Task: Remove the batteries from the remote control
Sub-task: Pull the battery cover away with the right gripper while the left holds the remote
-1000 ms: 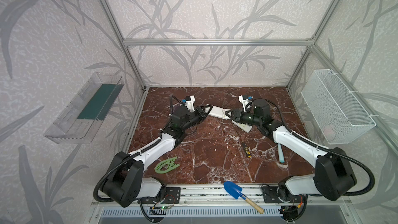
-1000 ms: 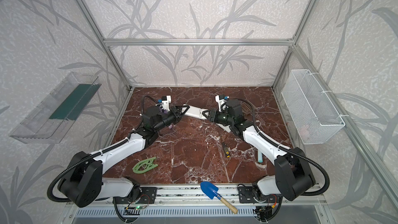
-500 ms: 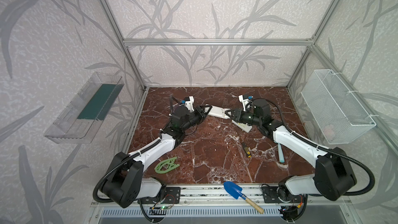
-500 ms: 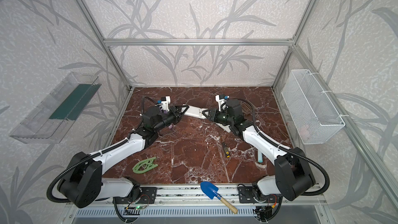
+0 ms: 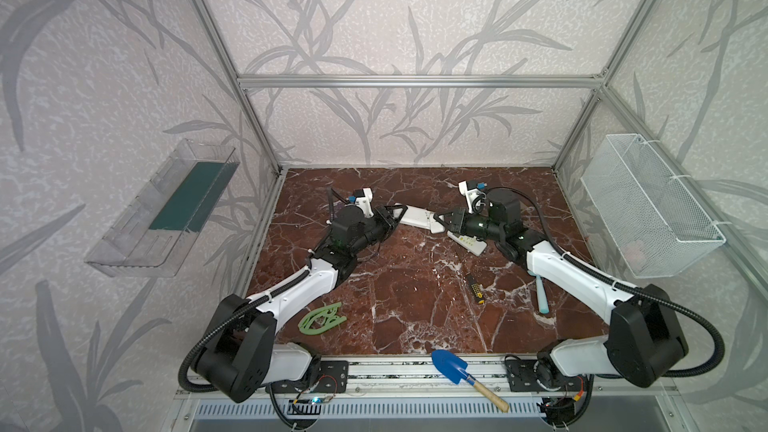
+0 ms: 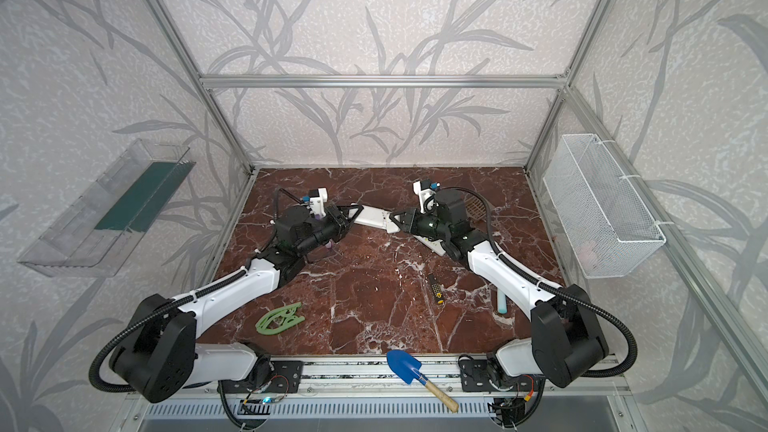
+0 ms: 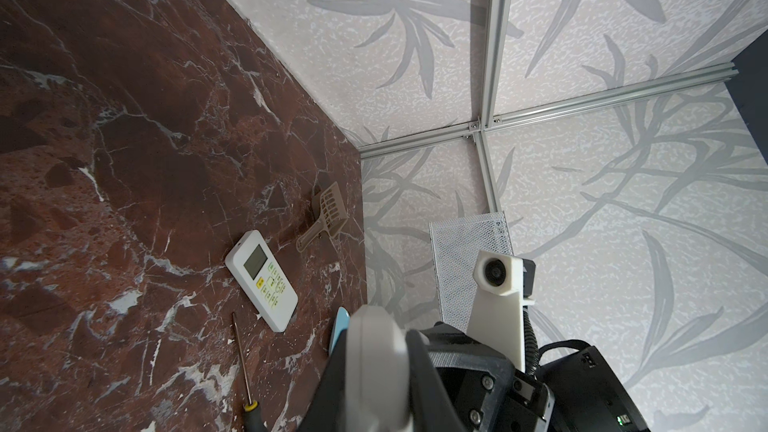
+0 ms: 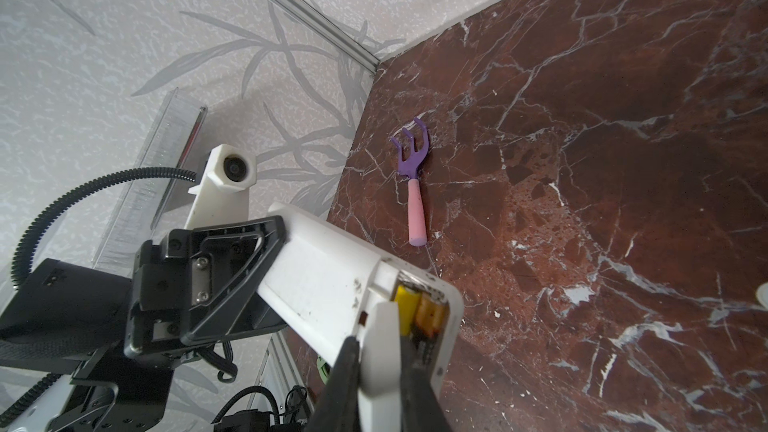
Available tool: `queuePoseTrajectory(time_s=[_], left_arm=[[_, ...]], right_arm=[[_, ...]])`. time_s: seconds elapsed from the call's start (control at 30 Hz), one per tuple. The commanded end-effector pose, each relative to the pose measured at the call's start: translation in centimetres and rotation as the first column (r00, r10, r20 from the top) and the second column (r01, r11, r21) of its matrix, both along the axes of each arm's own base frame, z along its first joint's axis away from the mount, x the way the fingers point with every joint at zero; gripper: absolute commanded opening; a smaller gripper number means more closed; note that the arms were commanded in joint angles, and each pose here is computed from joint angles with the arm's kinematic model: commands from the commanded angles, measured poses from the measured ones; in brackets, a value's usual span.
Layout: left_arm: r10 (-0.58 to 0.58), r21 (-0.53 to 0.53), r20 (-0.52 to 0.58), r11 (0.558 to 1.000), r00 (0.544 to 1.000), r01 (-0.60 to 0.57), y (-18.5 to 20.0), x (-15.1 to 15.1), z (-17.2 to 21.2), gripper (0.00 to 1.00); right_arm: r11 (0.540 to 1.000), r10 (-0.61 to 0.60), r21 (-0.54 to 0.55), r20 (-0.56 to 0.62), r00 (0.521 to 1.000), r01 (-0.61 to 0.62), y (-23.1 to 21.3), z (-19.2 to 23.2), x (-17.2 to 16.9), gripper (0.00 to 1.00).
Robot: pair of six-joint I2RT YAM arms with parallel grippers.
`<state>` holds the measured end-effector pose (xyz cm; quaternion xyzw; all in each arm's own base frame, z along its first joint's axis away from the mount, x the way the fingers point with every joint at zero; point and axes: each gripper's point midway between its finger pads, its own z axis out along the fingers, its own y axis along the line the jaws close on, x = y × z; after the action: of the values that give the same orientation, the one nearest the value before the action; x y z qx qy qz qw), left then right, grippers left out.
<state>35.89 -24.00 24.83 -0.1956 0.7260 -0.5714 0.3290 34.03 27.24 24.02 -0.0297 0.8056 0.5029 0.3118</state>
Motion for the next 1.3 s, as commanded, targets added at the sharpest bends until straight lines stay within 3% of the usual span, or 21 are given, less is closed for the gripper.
queuePoseTrajectory(time_s=[0.0,0.1,0.33,0.6,0.77,0.87,0.93,1.07,1.27], left_arm=[[-0.004,-0.051,0.048,0.999,0.999,0.007,-0.2,-0.1,2.1,0.00],[-0.003,-0.053,0.047,0.999,0.999,0.006,-0.2,0.0,2.1,0.00],[0.005,-0.027,0.042,1.000,0.999,-0.004,0.0,-0.1,1.6,0.00],[0.073,0.127,-0.020,0.989,0.997,-0.070,2.3,0.1,-2.4,0.00],[0.054,0.215,-0.005,0.975,0.999,-0.052,2.5,-0.3,-3.5,0.00],[0.025,0.251,0.023,0.967,0.999,-0.030,2.3,-0.6,-3.7,0.00],[0.005,0.263,0.037,0.965,0.999,-0.015,2.1,-0.8,-3.9,0.00],[-0.032,0.256,0.058,0.967,0.998,0.016,1.3,-1.1,-4.1,0.00],[-0.046,0.248,0.041,0.968,0.998,0.034,0.6,-1.0,-5.1,0.00]], right_arm=[[1.000,0.010,0.007,0.023,1.000,-0.011,0.4,0.8,0.2,0.09],[1.000,0.012,0.014,0.015,1.000,-0.012,0.6,0.5,0.3,0.00],[1.000,0.012,0.018,0.030,0.999,-0.012,0.7,0.8,0.5,0.00],[0.984,-0.086,-0.153,0.048,0.995,0.093,-2.6,-0.6,1.4,0.00],[0.894,-0.217,-0.387,0.071,0.974,0.227,-7.8,-4.3,2.1,0.00],[0.819,-0.292,-0.502,0.052,0.955,0.277,-10.8,-7.0,2.4,0.00],[0.746,-0.355,-0.590,0.040,0.934,0.309,-13.3,-9.1,2.3,0.00],[0.649,-0.444,-0.690,-0.001,0.896,0.321,-17.2,-12.7,1.8,0.00],[0.619,-0.429,-0.753,-0.085,0.899,0.224,-17.4,-16.1,0.2,0.00]])
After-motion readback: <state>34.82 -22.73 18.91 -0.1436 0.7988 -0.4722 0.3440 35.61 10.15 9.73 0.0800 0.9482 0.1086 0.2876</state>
